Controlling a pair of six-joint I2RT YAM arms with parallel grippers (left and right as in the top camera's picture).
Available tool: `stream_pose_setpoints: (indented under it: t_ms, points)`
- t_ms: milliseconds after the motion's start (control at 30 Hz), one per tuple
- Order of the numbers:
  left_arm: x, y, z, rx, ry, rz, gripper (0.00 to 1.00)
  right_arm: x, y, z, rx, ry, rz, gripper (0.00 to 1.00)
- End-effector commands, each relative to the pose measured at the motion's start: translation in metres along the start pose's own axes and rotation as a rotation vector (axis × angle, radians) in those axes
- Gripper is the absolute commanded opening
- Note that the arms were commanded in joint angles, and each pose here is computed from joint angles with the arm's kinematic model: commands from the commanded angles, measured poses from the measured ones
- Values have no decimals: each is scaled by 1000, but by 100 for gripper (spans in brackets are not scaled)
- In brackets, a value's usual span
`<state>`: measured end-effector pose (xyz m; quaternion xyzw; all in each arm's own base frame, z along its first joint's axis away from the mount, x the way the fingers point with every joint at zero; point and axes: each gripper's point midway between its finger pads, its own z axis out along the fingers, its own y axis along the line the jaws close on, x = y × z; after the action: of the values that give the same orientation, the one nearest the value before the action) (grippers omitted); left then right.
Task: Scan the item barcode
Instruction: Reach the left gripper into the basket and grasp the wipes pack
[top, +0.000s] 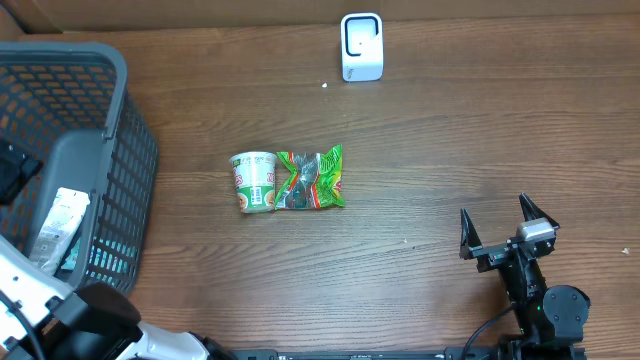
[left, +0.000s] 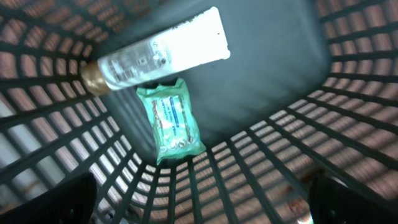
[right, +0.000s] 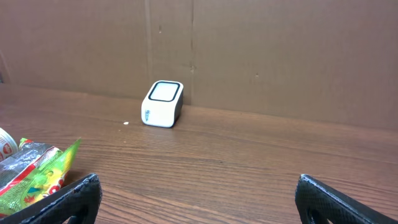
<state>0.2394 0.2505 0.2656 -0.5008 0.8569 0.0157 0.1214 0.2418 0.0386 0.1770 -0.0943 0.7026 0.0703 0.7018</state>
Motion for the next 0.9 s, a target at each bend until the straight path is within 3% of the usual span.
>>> stream_pose_setpoints:
  t_ms: [0, 367, 667, 767, 867]
  points:
    - [13, 1, 31, 20, 84, -15, 100, 2, -1, 0, 9, -3, 6, 100]
    - [70, 19, 156, -39, 268, -44, 98, 2, -1, 0, 9, -3, 6, 100]
    - [92, 39, 208, -113, 243, -59, 96, 2, -1, 0, 9, -3, 6, 100]
    - [92, 40, 215, -113, 229, -66, 91, 2, -1, 0, 9, -3, 6, 100]
    - [91, 39, 215, -111, 224, -65, 73, 2, -1, 0, 9, -3, 6, 100]
